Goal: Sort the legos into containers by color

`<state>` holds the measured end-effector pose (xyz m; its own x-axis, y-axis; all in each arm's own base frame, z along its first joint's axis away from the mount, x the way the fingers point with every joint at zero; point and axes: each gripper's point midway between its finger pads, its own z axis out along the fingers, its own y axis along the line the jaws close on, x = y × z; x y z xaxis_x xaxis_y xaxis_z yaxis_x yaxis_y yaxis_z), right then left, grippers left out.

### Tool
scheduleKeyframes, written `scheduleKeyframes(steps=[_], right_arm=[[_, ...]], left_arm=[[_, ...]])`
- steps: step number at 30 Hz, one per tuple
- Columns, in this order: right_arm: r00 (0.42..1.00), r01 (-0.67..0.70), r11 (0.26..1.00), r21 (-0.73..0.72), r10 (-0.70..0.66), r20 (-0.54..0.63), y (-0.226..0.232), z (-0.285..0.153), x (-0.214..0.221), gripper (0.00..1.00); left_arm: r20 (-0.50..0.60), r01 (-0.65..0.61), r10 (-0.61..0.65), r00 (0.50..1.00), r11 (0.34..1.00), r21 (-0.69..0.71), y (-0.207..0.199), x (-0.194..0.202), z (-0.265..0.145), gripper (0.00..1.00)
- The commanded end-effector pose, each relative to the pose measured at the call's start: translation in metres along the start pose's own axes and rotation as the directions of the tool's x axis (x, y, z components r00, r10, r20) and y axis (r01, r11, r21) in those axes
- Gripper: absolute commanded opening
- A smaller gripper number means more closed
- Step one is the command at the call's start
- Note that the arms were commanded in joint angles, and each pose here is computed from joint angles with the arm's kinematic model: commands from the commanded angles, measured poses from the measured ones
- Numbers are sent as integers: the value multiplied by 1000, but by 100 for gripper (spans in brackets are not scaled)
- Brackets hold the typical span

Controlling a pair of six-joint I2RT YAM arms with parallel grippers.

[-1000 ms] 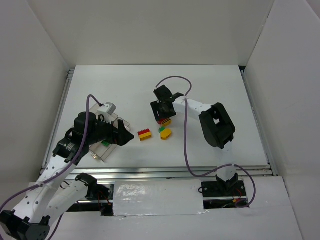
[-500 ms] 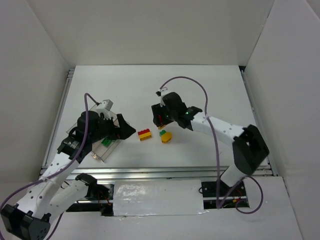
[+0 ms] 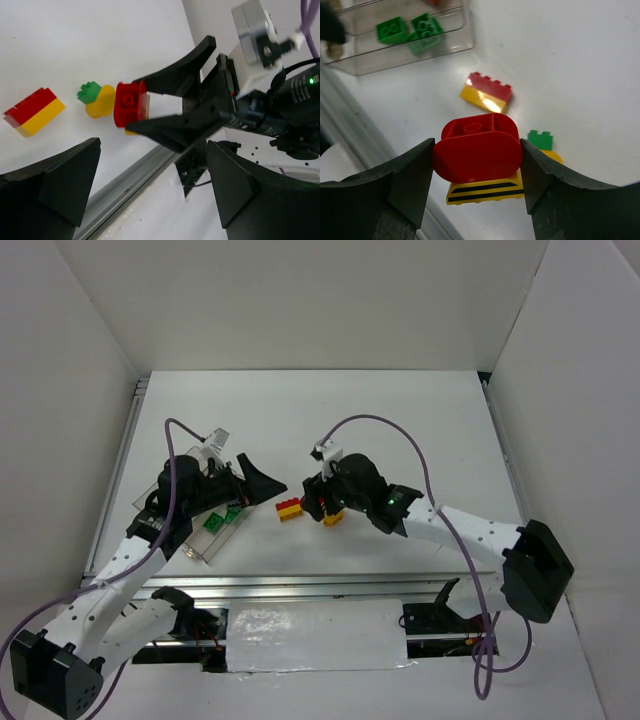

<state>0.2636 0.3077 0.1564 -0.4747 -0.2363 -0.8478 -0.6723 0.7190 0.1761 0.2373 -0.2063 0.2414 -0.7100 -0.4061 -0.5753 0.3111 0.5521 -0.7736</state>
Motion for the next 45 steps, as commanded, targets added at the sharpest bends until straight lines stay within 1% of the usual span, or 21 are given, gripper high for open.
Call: scheduleKeyframes(steps=[1,4,11,17,21,22,23,26,27,28,29,30,31,32,33,34,35,36,38,40,45], right_arm=[[972,109,978,-178,-67,227,48,-33,-52,24],[958,150,964,-221,-86,274,67,-49,-55,24],[932,183,950,-255,-85,352,87,-71,-70,25],[930,218,938,-270,-116,348,102,-70,-80,26],[927,230,946,-227,-142,347,104,-68,-86,26],[925,231,948,-218,-145,350,104,-68,-88,26],[923,232,951,-206,-149,355,103,-69,-90,26],[923,233,951,-204,-150,355,104,-70,-91,26],[923,231,951,-204,-148,356,104,-70,-92,26],[923,228,952,-205,-145,356,105,-71,-92,26],[925,228,952,-207,-145,351,105,-70,-91,27],[926,215,960,-180,-143,349,100,-67,-91,27],[928,208,962,-176,-137,345,99,-66,-92,27],[930,205,963,-177,-135,342,100,-65,-91,34],[931,198,965,-173,-130,340,99,-64,-90,47],[934,182,967,-179,-113,338,99,-64,-89,66],[935,175,967,-188,-103,339,100,-65,-89,90],[936,167,967,-194,-94,338,101,-65,-88,100],[942,137,968,-211,-61,332,102,-68,-87,100],[943,108,970,-216,-32,331,100,-74,-87,100],[943,37,983,-182,26,333,82,-87,-86,100]], left_arm=[[-24,-5,9,1000,990,142,-27,-1,2,99],[-58,8,0,998,989,149,-26,6,3,100],[-87,5,11,996,984,179,-31,17,-2,97],[-133,-29,65,989,967,254,-62,32,-1,93],[-165,-34,75,983,971,237,-65,42,4,87],[-166,-33,74,983,972,235,-65,43,5,82],[-170,-34,75,983,972,232,-64,45,5,80],[-178,-39,77,981,977,210,-58,48,8,53],[-182,-37,77,980,977,210,-58,48,9,35],[-194,-33,75,978,977,211,-57,51,10,27],[-192,-37,80,978,975,219,-57,51,10,21],[-194,-37,81,978,974,223,-58,51,11,9],[-191,-41,86,978,972,230,-60,50,11,4],[-186,-51,100,978,967,252,-64,49,10,0],[-177,-65,117,977,959,276,-68,47,9,0],[-167,-73,128,978,951,301,-73,47,7,0],[-161,-84,144,976,939,333,-79,47,4,0],[-131,-105,163,978,926,364,-86,42,1,0],[-100,-130,182,978,912,389,-94,37,-4,0],[-75,-159,201,977,913,375,-93,33,-7,0],[-36,-208,237,971,907,365,-97,26,-12,0]])
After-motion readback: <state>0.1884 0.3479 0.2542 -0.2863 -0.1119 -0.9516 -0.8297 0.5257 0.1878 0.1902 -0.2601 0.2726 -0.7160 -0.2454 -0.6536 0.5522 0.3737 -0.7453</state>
